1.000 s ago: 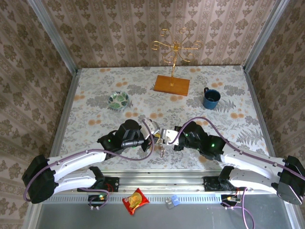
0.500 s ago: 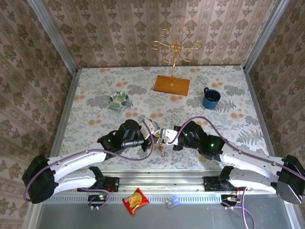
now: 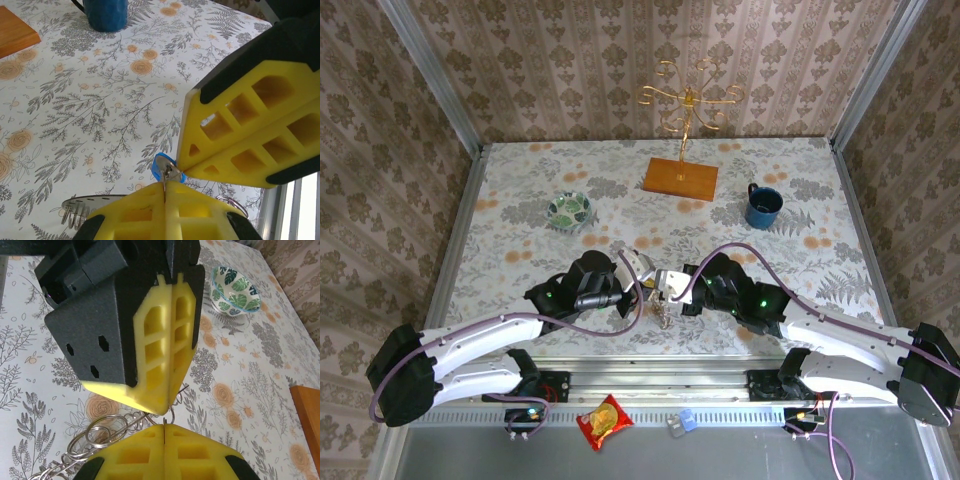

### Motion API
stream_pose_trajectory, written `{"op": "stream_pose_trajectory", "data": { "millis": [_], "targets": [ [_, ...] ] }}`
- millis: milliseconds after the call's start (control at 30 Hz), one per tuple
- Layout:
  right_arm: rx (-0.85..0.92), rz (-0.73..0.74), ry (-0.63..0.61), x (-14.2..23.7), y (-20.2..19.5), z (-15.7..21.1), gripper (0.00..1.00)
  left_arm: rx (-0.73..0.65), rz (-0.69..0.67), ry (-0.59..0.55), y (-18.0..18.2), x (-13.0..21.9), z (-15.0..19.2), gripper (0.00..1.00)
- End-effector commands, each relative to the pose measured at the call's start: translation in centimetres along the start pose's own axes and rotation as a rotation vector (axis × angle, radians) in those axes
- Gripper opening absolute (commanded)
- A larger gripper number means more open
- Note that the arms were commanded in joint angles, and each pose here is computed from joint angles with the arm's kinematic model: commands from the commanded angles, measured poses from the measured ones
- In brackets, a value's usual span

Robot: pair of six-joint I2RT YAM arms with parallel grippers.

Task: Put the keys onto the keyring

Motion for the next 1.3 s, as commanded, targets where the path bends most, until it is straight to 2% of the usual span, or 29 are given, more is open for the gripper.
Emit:
{"op": "stream_pose_trajectory", "data": {
  "millis": [0, 233, 400, 533, 700, 800, 1067, 1200, 1267],
  "targets": [
    [-0.013, -0.026, -0.053, 0.0, 0.3, -0.7, 0.0, 0.001, 0.015, -0.065, -0.3, 0.3, -1.0, 0.0],
    [-0.013, -0.032, -0.029, -0.3, 0.5, -0.2, 0.0, 0.001, 0.012, -0.079, -0.3, 0.4, -1.2, 0.0],
    [-0.015, -0.051, -0.004, -0.3, 0.9, 0.3, 0.01, 0.007, 0.022, -0.133, -0.4, 0.7, -1.8, 0.0],
    [-0.033, -0.1, 0.0, -0.1, 1.4, 0.3, 0.14, 0.01, 0.035, -0.18, -0.4, 0.7, -1.6, 0.0],
    [-0.079, -0.126, -0.011, 0.7, 1.4, 0.1, 0.35, 0.01, 0.044, -0.241, -0.4, 0.6, -1.4, 0.0],
    [-0.129, -0.131, 0.003, 1.5, 1.0, 0.4, 0.38, -0.015, 0.056, -0.269, -0.5, 0.6, -1.2, 0.0],
    [-0.443, -0.011, -0.188, 4.9, -2.9, 0.4, 0.4, -0.095, 0.073, -0.347, -0.4, 1.2, -0.7, 0.0],
    [-0.528, 0.123, -0.178, 5.3, -4.4, 1.1, 0.4, -0.128, 0.077, -0.383, -0.3, 1.8, -0.7, 0.0],
    [-0.6, 0.243, -0.139, 5.3, -5.7, 1.7, 0.4, -0.138, 0.087, -0.399, -0.2, 2.1, -0.8, 0.0]
  ]
}}
Point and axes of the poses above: each hand's point on the last joint's axis, 136 mm out from that joint toward the fingers, its own x axis back along the fingers, its own y axis along the line the jaws close on, z = x × y, the point moved 7 cm from there along x, back along the fingers, and after that the axes turned 4 degrees about x, right-handed, at the moved point
